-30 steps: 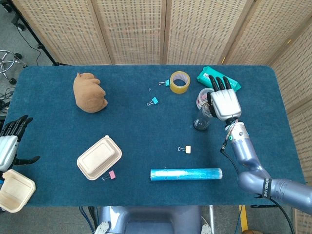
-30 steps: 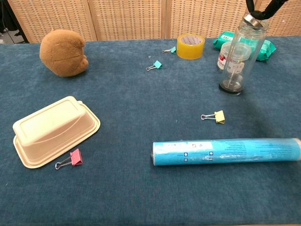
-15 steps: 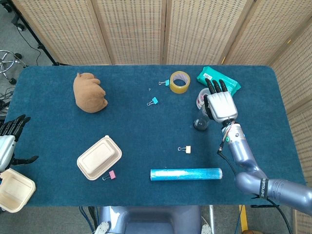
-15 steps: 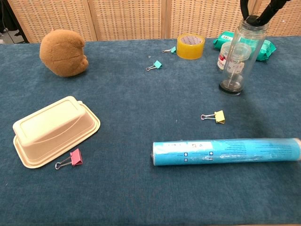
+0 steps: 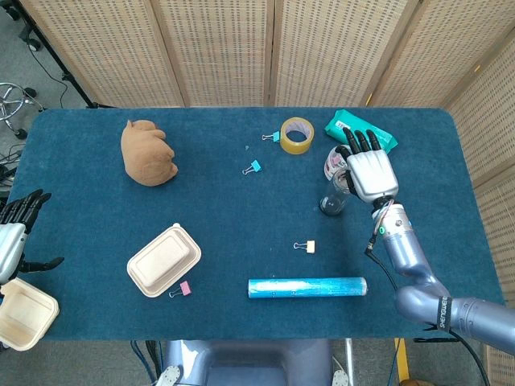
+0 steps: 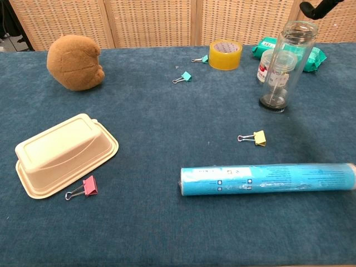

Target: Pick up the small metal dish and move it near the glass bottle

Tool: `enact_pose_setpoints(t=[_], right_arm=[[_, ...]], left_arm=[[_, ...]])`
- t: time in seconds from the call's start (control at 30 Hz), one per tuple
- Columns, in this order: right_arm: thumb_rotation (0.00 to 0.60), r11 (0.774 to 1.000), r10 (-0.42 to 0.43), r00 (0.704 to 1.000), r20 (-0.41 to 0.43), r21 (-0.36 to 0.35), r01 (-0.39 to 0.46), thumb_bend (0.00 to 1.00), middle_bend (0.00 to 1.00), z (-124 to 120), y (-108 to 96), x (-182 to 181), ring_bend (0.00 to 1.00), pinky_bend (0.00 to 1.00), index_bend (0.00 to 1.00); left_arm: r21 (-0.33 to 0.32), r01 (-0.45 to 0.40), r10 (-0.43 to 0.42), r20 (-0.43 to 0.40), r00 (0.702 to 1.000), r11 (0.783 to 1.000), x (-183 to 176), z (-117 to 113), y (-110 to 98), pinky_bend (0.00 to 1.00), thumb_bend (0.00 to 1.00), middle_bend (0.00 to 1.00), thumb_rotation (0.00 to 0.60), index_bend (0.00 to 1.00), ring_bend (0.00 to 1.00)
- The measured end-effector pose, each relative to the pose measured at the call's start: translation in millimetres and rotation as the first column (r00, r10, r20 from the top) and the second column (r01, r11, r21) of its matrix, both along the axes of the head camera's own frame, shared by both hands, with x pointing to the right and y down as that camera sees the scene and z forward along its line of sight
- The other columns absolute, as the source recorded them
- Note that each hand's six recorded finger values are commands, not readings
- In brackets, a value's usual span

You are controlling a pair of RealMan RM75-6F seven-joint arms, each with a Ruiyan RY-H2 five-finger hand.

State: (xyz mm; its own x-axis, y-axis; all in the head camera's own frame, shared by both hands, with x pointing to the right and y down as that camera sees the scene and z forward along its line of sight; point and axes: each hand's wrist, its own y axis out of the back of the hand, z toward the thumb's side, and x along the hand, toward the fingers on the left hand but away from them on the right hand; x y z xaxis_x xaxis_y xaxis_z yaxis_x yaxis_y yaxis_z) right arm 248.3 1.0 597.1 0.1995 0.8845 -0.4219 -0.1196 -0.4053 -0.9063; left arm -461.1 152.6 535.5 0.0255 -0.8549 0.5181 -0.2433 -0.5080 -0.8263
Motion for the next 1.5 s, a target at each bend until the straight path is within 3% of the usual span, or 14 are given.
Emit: enact_pose_setpoints(t=[0.2,0.33,0.63,1.17,1.5], right_arm=[[0.6,1.0,0.013,0.999,0.046,-0.002,-0.013,0.64,0.0,-16,2,3,0.0,0.0,0.33],[0.6,0.998,0.04,0.996,0.081,-0.048,-0.036,0.64,0.0,-26,13,16,0.0,0.0,0.35],[0.6,0.986,0.057,0.994,0.098,-0.159,-0.041,0.64,0.0,-17,41,41,0.0,0.0,0.33],[0.6,0.985,0.052,0.992,0.117,-0.171,-0.032,0.65,0.0,-10,40,40,0.0,0.0,0.3],[0.6,0.984,0.058,0.994,0.094,-0.174,-0.041,0.66,0.0,-1,33,39,0.0,0.0,0.34]], left_arm=[[0.002,0.007,-0.007,-0.006,1.0,1.0,-2,-1,0,0.0,0.0,0.0,0.6,0.0,0.0],[0.004,0.009,-0.009,-0.012,1.0,1.0,-2,-3,-1,0.0,0.0,0.0,0.6,0.0,0.0],[0.003,0.006,-0.006,-0.012,1.0,1.0,-2,-3,0,0.0,0.0,0.0,0.6,0.0,0.0],[0.0,0.007,-0.007,-0.009,1.0,1.0,-1,-2,1,0.0,0.0,0.0,0.6,0.0,0.0],[0.001,0.011,-0.011,-0.013,1.0,1.0,-2,-2,0,0.0,0.0,0.0,0.6,0.0,0.0]])
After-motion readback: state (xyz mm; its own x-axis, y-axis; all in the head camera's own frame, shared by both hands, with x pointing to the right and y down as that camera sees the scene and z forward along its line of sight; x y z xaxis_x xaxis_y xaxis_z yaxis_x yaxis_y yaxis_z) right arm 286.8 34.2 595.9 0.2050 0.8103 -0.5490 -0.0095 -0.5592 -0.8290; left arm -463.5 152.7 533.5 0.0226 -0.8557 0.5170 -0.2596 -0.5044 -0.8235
